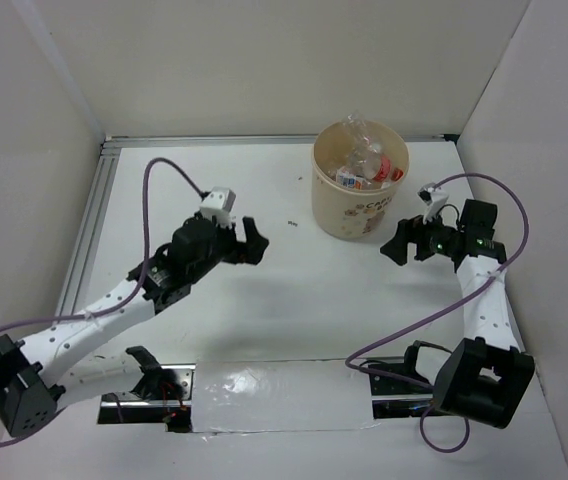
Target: Put the plastic bottles in the bin
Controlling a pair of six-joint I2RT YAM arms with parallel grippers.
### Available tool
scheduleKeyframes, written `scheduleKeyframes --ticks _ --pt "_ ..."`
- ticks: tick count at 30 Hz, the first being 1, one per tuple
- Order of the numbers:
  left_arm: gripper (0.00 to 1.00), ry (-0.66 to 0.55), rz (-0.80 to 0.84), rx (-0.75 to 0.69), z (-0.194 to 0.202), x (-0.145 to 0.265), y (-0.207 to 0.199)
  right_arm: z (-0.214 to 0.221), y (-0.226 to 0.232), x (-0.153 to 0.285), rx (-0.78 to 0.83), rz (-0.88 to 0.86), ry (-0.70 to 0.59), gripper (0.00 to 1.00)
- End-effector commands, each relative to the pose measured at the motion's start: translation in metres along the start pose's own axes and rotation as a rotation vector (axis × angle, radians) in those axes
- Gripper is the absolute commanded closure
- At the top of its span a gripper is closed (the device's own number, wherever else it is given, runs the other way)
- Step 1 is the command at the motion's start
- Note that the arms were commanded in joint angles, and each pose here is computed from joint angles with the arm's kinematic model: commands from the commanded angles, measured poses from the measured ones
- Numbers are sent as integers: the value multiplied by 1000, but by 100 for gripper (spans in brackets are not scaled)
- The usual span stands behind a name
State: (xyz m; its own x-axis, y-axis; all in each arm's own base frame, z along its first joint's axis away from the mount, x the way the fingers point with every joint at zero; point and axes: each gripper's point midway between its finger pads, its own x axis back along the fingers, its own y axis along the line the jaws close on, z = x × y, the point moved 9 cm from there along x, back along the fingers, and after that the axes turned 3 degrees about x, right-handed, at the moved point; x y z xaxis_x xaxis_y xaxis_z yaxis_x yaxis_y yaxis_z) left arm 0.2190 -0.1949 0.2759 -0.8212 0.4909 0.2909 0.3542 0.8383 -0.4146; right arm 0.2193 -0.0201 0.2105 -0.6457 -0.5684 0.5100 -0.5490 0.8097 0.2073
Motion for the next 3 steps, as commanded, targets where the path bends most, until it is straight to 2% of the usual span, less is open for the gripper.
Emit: scheduleKeyframes --ticks 1,2,3 --pt "0 -4 -105 42 30 16 26 -22 -8 5 -11 96 -83 0" --pt "0 24 -133 33 49 19 38 -20 -10 3 -22 106 -81 0" --pt "0 -4 -116 50 48 27 39 -16 -13 3 -37 130 -80 0"
